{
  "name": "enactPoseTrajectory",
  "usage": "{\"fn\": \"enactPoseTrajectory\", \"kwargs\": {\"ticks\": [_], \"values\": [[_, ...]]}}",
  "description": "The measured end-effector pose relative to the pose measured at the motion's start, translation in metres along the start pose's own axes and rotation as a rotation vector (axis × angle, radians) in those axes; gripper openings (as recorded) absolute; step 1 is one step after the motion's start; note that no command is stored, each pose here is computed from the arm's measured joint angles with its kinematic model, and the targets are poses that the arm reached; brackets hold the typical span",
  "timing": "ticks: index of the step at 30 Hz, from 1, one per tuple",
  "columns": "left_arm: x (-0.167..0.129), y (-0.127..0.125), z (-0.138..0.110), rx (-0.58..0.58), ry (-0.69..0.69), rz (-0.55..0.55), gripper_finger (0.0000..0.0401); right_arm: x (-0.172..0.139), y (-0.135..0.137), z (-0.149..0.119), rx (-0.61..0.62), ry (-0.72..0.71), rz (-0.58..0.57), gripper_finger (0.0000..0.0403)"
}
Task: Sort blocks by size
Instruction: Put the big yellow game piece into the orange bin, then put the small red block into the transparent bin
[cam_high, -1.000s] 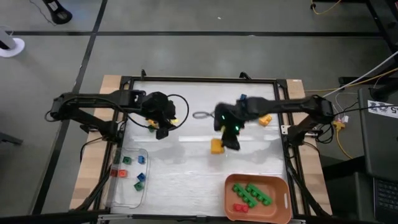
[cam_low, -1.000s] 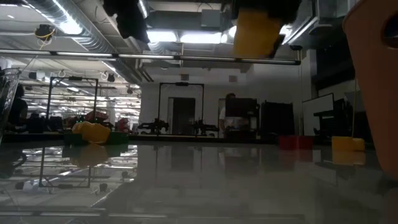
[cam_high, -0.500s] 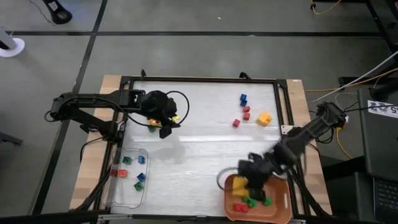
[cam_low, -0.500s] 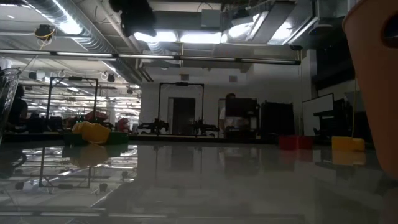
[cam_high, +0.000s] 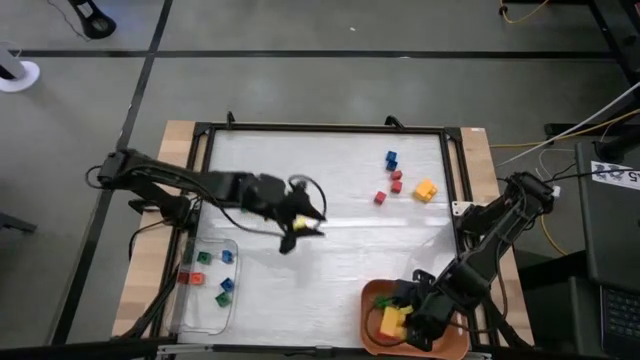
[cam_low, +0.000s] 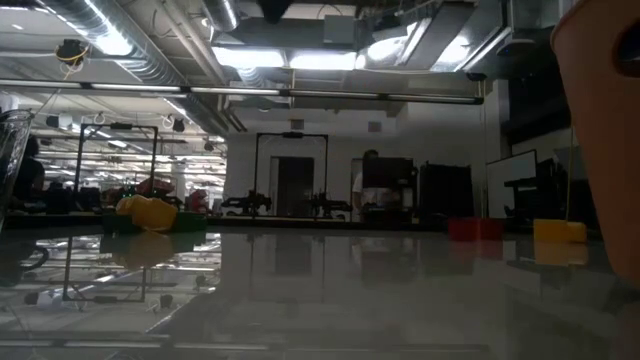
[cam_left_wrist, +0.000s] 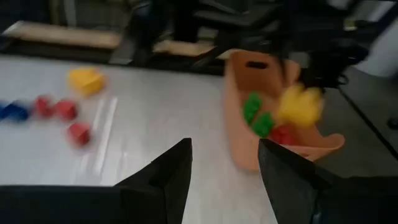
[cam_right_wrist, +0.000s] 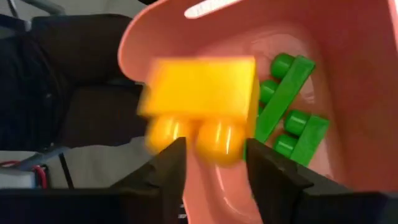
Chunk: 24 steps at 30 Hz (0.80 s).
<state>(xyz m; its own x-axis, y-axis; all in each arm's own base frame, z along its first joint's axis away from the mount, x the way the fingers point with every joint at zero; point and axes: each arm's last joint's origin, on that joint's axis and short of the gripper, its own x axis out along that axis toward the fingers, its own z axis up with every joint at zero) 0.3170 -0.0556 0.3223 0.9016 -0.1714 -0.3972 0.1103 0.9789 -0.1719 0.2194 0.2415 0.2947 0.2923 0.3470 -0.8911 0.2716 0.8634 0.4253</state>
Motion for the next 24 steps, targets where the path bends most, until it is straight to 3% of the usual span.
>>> {"fn": "enactPoseTrajectory", "kwargs": {"ticks": [6,11,15,24], "values": [[0.054,-0.040,-0.018,0.102,-0.113,-0.129,0.0170,0.004,-0.001,0.004,-0.003,-0.007,-0.015,0.0229],[0.090,-0.060,-0.040,0.175,-0.184,-0.188,0.0170,0.003,-0.003,0.008,-0.074,-0.028,-0.024,0.0238],[0.096,-0.063,-0.046,0.189,-0.186,-0.190,0.0170,0.003,-0.005,0.013,-0.153,-0.075,-0.052,0.0237],[0.097,-0.058,-0.045,0.203,-0.187,-0.174,0.0170,0.000,-0.010,0.022,-0.156,-0.069,-0.045,0.0237]]}}
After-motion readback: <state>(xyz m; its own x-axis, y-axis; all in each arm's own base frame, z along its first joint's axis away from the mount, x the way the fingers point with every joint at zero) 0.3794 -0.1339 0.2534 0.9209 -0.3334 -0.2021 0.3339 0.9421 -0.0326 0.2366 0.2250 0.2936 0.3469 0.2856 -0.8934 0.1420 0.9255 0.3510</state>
